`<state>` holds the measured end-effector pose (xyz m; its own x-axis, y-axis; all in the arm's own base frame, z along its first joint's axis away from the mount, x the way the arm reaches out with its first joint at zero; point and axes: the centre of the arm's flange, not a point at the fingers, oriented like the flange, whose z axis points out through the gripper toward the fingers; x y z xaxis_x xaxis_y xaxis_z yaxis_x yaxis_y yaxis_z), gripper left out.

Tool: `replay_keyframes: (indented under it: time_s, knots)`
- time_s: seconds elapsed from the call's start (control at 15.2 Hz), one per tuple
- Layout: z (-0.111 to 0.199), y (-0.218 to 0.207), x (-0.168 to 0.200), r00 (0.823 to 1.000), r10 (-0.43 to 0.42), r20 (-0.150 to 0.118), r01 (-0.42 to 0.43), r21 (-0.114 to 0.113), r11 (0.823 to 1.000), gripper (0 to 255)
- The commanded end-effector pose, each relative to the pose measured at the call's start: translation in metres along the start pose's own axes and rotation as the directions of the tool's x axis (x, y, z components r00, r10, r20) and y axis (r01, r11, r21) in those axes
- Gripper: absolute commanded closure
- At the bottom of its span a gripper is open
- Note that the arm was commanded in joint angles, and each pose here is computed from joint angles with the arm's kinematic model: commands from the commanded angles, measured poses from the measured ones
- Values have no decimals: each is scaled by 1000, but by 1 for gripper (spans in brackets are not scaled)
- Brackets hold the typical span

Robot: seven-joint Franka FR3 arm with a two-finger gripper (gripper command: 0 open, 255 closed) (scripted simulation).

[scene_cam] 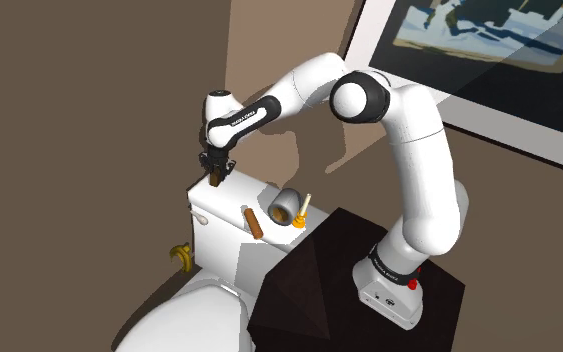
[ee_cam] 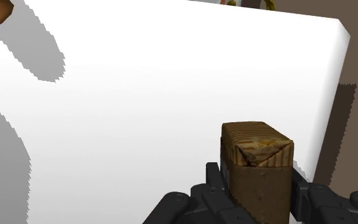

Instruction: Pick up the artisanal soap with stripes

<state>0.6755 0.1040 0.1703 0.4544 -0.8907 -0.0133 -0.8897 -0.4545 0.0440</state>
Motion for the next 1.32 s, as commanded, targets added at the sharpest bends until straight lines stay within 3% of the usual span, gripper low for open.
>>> replay_keyframes:
  time_s: [0.0,0.46,1.25]
  knots:
    - [1,0,0,1000,0,0,0,0,1000,255]
    - [0,0,0,1000,0,0,0,0,1000,255]
    - [-63,3,-1,1000,0,0,0,0,1000,255]
